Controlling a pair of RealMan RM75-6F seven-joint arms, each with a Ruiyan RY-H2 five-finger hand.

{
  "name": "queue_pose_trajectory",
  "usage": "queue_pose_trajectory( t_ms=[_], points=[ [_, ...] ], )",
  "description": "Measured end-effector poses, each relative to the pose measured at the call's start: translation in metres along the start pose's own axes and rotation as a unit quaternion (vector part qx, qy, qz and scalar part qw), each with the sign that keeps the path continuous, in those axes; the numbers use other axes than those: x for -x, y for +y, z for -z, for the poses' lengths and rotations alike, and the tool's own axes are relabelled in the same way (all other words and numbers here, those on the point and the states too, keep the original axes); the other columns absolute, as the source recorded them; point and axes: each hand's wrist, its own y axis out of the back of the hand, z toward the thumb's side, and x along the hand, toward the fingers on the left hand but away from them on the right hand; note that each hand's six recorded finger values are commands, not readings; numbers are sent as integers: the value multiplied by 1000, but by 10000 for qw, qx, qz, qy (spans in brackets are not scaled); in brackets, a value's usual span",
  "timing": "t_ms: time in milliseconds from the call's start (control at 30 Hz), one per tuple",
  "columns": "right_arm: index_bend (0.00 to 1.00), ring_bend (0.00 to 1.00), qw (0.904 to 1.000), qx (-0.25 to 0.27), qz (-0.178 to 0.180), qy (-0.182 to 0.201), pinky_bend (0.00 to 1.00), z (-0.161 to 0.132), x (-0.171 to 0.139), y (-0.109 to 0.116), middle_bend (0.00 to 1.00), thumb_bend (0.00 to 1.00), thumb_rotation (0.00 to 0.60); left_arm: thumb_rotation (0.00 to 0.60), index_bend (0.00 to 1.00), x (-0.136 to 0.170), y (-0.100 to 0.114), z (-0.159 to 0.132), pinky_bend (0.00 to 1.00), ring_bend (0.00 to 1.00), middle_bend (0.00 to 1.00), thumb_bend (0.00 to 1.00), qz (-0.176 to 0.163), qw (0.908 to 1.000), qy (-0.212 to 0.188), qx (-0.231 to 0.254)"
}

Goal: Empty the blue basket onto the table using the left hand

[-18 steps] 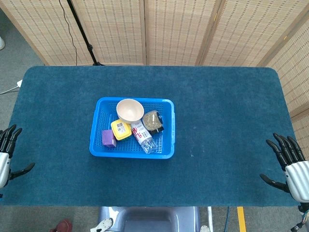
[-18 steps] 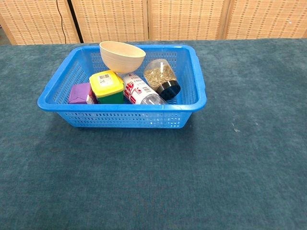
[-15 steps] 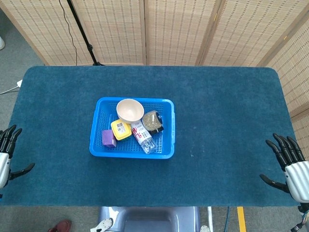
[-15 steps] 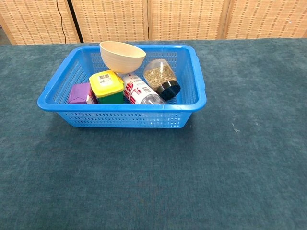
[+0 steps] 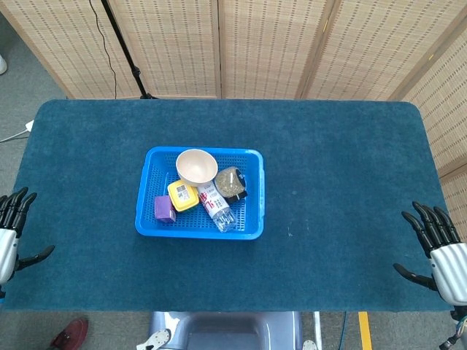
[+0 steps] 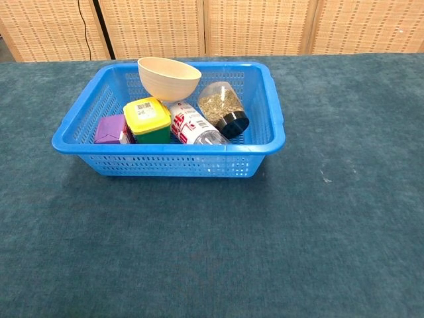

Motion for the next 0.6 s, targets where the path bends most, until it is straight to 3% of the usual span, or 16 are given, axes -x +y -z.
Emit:
queue_pose_trajectory(
  t_ms=[300,433,600],
  points=[
    [71,0,9998,-105,-124,-87,0,3,4,-8,0,0,600,600,3,-57,-3,-57,11,0,0,134,175,9924,-1163,-357],
    [70,0,9997,-128,-125,-177,0,7,6,-8,0,0,600,600,36,-93,-17,-91,11,0,0,195,454,9832,-1617,-709],
    [66,0,9992,-147,-133,-357,0,17,10,-8,0,0,600,600,97,-131,-47,-135,50,0,0,202,907,9701,-1971,-1090]
  ],
)
